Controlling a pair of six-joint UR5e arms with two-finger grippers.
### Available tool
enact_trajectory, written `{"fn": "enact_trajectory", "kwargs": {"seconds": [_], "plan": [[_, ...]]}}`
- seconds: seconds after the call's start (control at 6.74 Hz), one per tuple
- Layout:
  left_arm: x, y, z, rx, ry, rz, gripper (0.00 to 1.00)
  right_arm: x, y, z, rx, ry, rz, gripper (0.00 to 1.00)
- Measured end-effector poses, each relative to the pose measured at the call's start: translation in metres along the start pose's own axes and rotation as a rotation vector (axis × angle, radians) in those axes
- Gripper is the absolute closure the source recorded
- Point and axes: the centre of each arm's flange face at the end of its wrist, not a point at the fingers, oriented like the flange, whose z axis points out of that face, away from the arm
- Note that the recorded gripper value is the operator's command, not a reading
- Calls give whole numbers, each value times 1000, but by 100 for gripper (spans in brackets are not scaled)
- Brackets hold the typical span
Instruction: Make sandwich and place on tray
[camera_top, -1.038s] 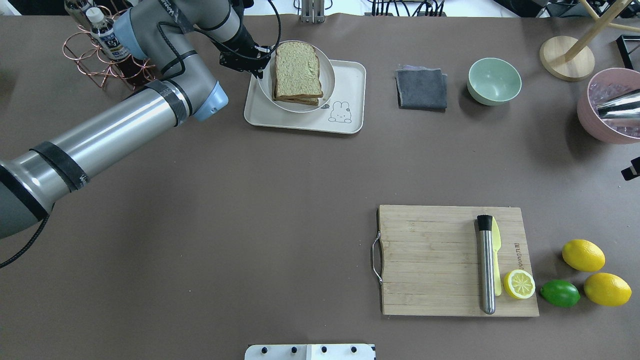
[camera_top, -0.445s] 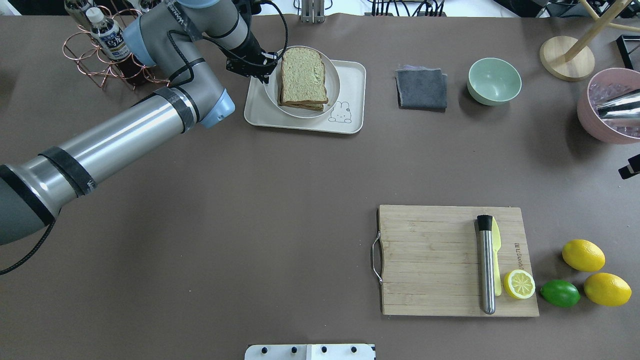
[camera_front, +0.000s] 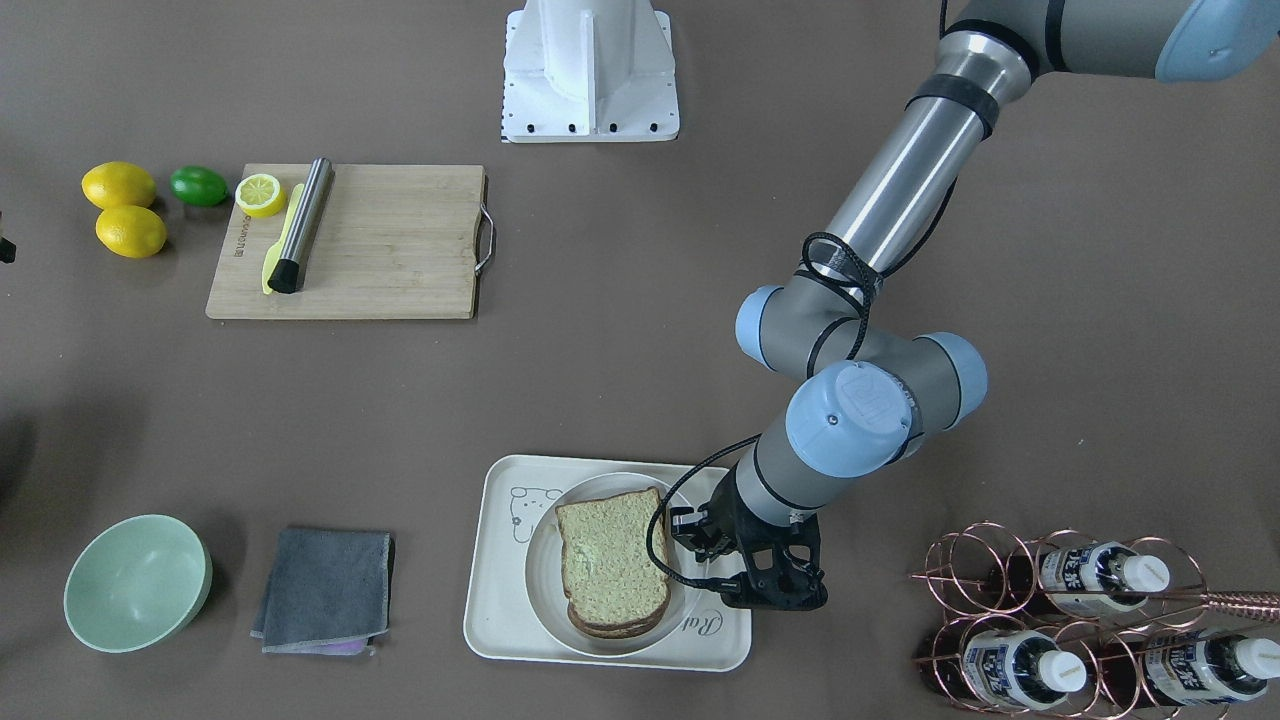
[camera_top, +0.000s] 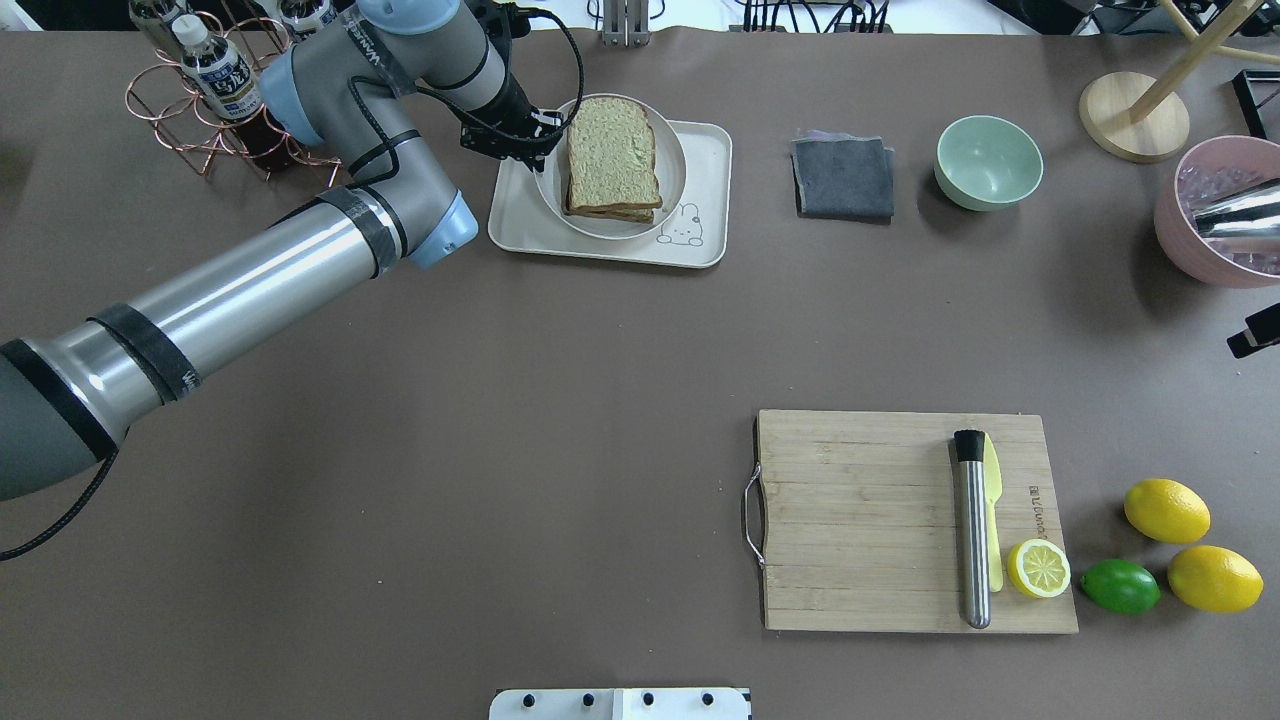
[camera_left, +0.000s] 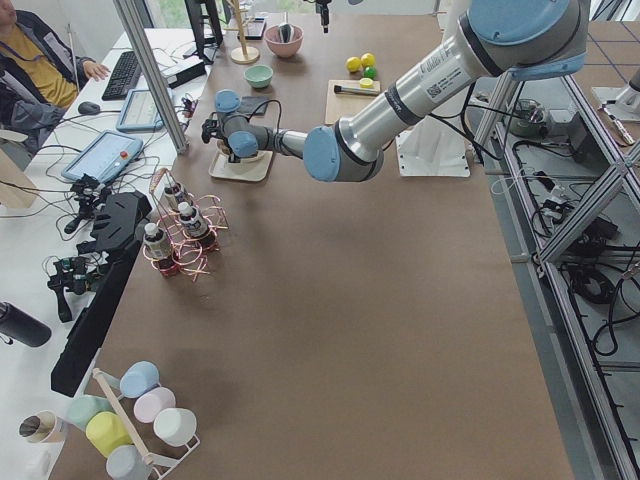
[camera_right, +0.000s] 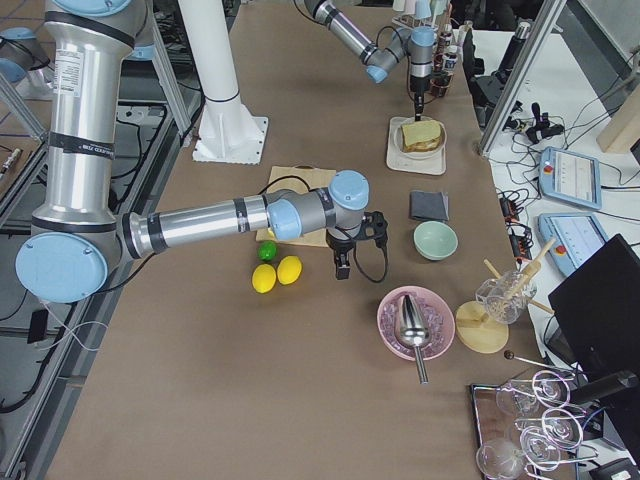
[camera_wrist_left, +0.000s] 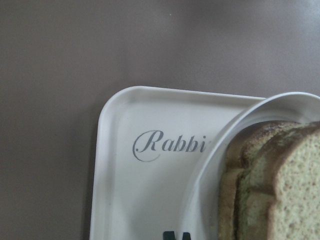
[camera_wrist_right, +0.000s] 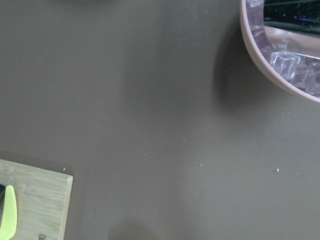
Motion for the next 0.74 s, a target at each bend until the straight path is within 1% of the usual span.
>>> {"fn": "enact_trajectory", "kwargs": {"seconds": [0.15, 0.45, 0.74], "plan": [[1, 0, 1, 6, -1, -3, 45, 0, -1, 2, -3, 0, -1, 0], [0, 0, 1, 17, -6, -5, 41, -1, -2, 3, -5, 0, -3, 0], [-5, -2, -8, 28, -1, -13, 41, -4, -4, 1, 1, -2, -9, 0]]}}
